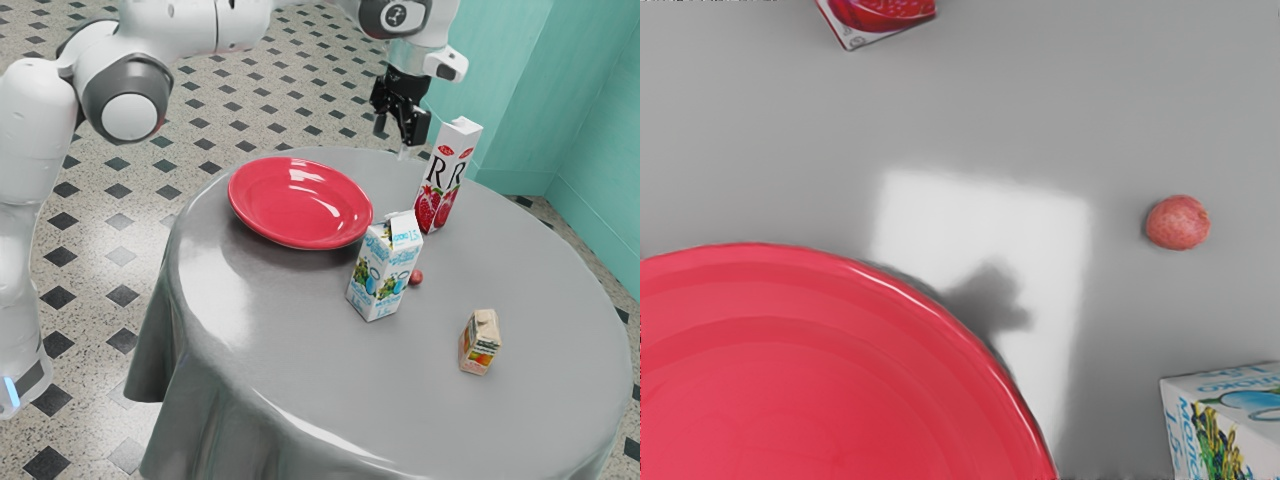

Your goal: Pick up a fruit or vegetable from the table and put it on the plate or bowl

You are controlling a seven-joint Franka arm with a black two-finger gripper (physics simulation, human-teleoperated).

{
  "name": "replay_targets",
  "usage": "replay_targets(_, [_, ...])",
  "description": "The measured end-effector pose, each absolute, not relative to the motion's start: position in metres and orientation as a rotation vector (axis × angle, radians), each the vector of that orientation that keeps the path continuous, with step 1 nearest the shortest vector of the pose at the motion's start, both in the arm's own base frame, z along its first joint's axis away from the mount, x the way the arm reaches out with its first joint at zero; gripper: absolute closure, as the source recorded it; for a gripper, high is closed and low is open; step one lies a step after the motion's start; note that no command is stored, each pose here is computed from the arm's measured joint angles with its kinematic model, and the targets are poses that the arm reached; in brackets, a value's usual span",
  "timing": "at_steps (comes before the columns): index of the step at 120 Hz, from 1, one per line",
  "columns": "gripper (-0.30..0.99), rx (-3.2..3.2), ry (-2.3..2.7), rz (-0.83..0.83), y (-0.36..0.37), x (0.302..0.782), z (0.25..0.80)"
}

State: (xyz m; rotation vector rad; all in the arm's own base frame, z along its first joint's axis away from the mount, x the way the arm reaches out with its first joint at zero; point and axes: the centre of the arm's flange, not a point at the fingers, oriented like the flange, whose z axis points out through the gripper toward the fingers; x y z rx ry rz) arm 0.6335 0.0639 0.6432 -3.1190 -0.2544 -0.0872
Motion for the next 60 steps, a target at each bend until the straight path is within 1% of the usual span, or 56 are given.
replay_targets(41, [0.00,-3.145,-0.254,-0.083,0.080,0.630,0.644])
replay_targets(45, [0.00,-3.143,-0.285,-0.059,0.068,0.629,0.645])
replay_targets(54, [0.00,-3.118,-0.353,-0.016,0.013,0.625,0.652])
replay_targets(60, [0.00,-3.092,-0.448,0.007,0.001,0.621,0.654])
